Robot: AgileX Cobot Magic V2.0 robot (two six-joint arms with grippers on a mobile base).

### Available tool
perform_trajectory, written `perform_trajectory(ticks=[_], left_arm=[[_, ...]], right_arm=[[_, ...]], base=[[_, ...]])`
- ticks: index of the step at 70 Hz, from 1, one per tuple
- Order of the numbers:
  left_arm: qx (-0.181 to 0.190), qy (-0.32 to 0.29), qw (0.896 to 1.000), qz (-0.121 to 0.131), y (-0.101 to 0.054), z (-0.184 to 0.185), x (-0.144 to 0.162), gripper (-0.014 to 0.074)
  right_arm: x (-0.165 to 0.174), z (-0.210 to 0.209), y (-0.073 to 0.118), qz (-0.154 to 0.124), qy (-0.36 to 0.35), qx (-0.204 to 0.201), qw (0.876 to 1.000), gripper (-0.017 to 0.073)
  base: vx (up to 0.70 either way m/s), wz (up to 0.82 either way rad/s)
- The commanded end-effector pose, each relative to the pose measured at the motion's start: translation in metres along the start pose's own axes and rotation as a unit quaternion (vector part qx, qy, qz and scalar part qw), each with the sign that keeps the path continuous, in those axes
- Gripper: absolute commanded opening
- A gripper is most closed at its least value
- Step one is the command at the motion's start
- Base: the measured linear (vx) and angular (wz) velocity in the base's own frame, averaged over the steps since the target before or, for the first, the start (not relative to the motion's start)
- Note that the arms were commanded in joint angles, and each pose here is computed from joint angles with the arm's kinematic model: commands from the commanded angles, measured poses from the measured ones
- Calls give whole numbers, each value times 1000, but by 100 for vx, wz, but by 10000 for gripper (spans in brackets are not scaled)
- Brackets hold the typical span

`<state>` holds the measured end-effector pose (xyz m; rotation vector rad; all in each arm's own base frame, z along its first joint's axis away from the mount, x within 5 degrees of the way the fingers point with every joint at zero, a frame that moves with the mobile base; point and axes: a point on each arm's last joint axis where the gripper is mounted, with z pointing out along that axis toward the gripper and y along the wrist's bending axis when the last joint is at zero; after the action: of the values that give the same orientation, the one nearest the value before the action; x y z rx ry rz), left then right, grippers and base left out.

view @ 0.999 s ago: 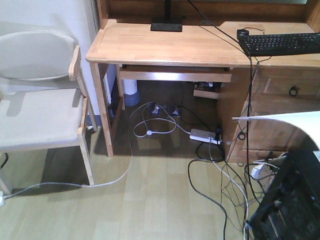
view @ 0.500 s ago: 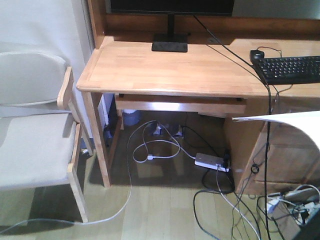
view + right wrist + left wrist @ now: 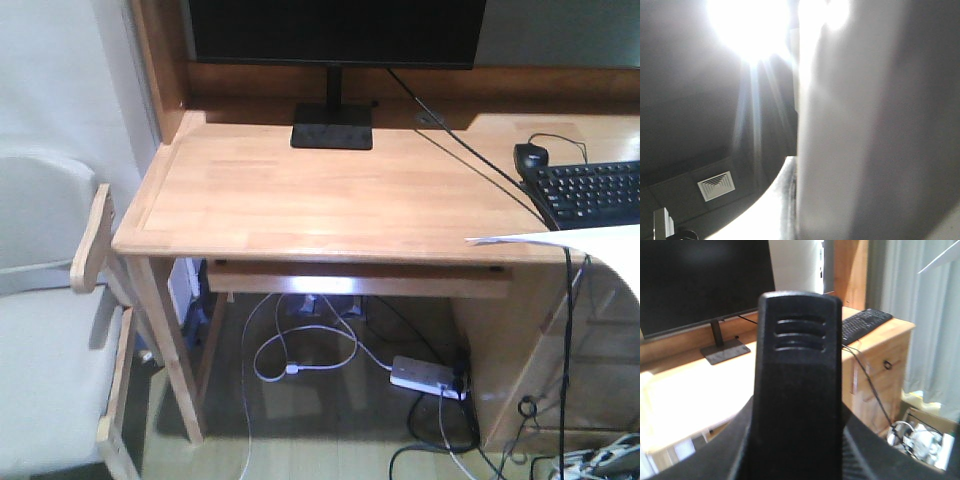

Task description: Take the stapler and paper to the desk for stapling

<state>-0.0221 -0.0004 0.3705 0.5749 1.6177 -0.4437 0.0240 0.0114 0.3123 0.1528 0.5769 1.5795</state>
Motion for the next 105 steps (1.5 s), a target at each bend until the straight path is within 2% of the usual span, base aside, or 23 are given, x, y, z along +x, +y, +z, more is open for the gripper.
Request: perform_trajectory(ticks=[1,57,105], left_arm=[[-2,-63,998,-5,1,-2,-17,-6],[-2,-63,998,-5,1,-2,-17,-6],[-2,-63,998,-5,1,-2,-17,-6]], right_arm=[[-2,6,6,-9,-7,-20,1000,-7],[-2,6,6,-8,-6,-20,1000,-7],[-2,6,6,-8,-6,-20,1000,-7]], base=[[39,-6],[33,-1],[14,1]])
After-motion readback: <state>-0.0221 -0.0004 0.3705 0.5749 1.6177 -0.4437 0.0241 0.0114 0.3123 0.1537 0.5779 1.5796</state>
